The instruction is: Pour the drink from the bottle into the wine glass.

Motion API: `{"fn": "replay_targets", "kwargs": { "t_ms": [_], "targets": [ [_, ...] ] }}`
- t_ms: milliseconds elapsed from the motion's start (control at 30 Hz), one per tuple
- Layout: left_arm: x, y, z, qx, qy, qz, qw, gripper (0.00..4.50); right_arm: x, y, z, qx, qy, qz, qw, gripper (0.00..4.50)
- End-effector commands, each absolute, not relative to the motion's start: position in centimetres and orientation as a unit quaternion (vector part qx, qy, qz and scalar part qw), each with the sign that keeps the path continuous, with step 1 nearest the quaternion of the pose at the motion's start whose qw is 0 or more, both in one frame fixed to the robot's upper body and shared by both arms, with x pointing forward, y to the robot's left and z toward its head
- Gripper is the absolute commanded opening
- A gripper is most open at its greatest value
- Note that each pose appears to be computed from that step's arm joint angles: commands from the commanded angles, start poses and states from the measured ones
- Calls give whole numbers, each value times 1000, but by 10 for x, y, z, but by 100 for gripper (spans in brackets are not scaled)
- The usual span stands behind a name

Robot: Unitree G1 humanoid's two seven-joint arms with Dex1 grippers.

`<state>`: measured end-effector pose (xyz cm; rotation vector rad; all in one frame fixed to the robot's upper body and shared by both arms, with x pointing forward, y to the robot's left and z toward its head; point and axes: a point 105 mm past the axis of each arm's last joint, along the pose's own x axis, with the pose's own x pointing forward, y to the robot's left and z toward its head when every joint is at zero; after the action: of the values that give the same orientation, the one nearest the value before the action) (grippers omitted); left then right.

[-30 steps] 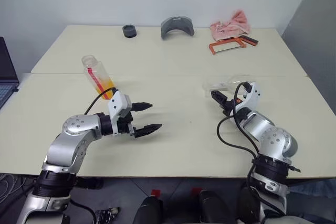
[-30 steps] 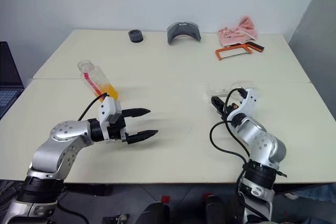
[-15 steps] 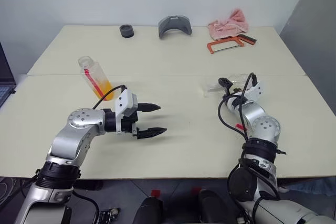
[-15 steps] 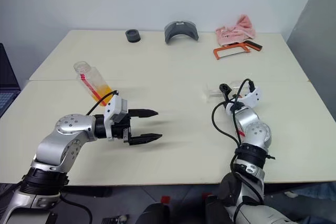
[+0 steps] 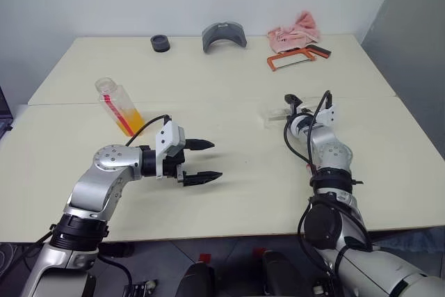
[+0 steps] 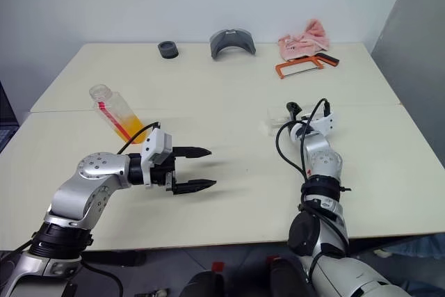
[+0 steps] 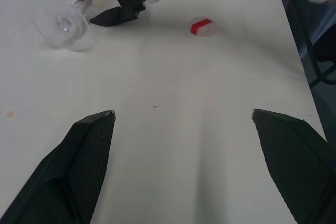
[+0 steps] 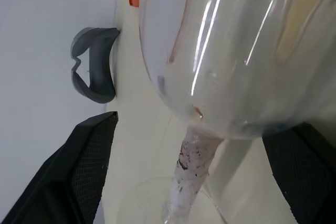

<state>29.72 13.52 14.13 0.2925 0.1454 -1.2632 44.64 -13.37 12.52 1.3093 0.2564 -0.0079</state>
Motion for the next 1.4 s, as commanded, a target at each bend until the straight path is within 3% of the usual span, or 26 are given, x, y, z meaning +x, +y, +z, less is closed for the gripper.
{"fn": "replay_targets", "kwargs": {
  "t_ms": [33, 300, 433, 500, 600, 767, 1167, 1300, 1400],
  "targets": [
    [297, 134, 145, 150, 55, -593, 789, 450, 452, -127, 125, 623, 123, 1, 772, 316],
    [298, 136, 138, 151, 60, -593, 789, 450, 454, -120, 131, 637, 122, 29, 760, 35],
    [298, 139, 135, 150, 62, -588, 792, 450, 448, -122, 135, 623, 112, 50, 773, 30],
    [298, 140, 134, 148, 61, -584, 796, 450, 444, -126, 143, 566, 84, 71, 817, 30],
    [300, 142, 135, 145, 58, -575, 803, 450, 433, -121, 156, 408, 35, 125, 904, 29],
    [306, 146, 138, 136, 52, -555, 819, 450, 410, -91, 130, 183, 19, 212, 960, 29],
    [308, 155, 135, 133, 60, -530, 835, 450, 379, -62, 79, -25, 2, 310, 951, 29],
    [308, 159, 135, 131, 57, -512, 847, 450, 372, -55, 83, -70, -34, 349, 934, 29],
    [311, 168, 137, 133, 49, -483, 864, 450, 379, -51, 110, -98, -102, 340, 930, 29]
  ]
}}
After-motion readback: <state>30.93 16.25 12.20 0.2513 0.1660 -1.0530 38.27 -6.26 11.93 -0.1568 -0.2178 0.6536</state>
